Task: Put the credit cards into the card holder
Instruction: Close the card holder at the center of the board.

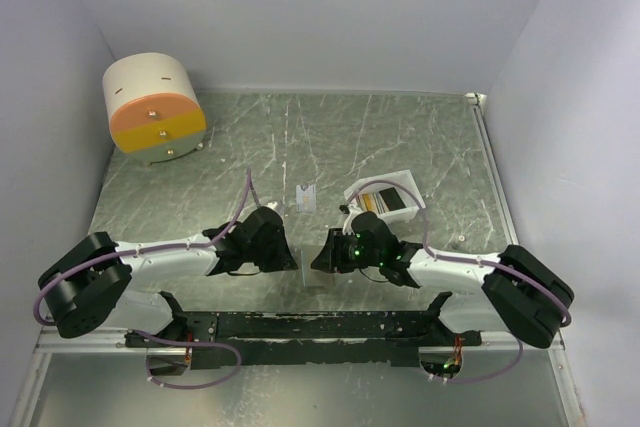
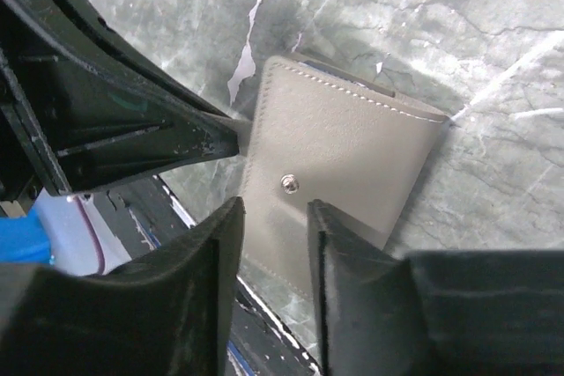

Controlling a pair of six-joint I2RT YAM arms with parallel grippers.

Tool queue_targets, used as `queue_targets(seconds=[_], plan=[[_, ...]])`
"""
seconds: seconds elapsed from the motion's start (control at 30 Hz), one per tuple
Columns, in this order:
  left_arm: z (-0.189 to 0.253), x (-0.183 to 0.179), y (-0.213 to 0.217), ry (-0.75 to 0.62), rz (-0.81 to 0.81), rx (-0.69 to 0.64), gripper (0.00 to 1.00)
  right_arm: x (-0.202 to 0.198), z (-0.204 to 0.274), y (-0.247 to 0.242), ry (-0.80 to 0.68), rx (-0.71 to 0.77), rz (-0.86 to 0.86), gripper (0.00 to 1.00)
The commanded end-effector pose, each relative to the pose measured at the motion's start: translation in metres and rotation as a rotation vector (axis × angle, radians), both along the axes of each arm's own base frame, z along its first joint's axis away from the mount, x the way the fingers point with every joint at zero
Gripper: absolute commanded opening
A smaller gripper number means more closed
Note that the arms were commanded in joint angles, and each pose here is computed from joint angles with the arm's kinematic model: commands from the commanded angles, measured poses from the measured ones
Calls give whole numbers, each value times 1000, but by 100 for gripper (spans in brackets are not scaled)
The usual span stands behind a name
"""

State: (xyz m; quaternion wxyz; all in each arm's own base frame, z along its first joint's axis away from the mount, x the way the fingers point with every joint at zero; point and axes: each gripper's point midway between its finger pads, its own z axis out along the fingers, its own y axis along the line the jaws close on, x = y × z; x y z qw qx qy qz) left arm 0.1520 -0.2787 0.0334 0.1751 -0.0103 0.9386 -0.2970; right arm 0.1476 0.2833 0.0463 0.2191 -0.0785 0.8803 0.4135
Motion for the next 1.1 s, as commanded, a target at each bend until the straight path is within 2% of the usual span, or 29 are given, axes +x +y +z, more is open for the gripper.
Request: queue_targets(seconds=[0.0,0.07,0.13,0.23,0.33,0.57,0.63,0.9,1.07], plan=[[10,0,-7,-18,-26,-29,16,10,-2,-12,-87,-120,15,27],[13,0,-7,-21,-28,-35,18,10,-7,-18,-89,-165,17,23],[16,0,-9,-26,-28,-45,19,10,-12,-23,-80,-203,17,22],[19,0,-11,-33,-28,-69,22,11,-12,-22,-79,-214,21,23],[22,0,-15,-39,-44,-92,30,4,-13,-12,-53,-176,52,25],[30,-4,-24,-50,-79,-161,39,-1,-24,-6,-8,-201,60,26],[31,-3,-25,-59,-83,-170,39,-3,-29,-7,3,-222,62,27],[26,-1,-27,-65,-93,-153,27,-5,-34,-9,10,-229,44,25],[27,-1,-30,-59,-109,-156,39,-8,-41,-11,23,-247,31,24]])
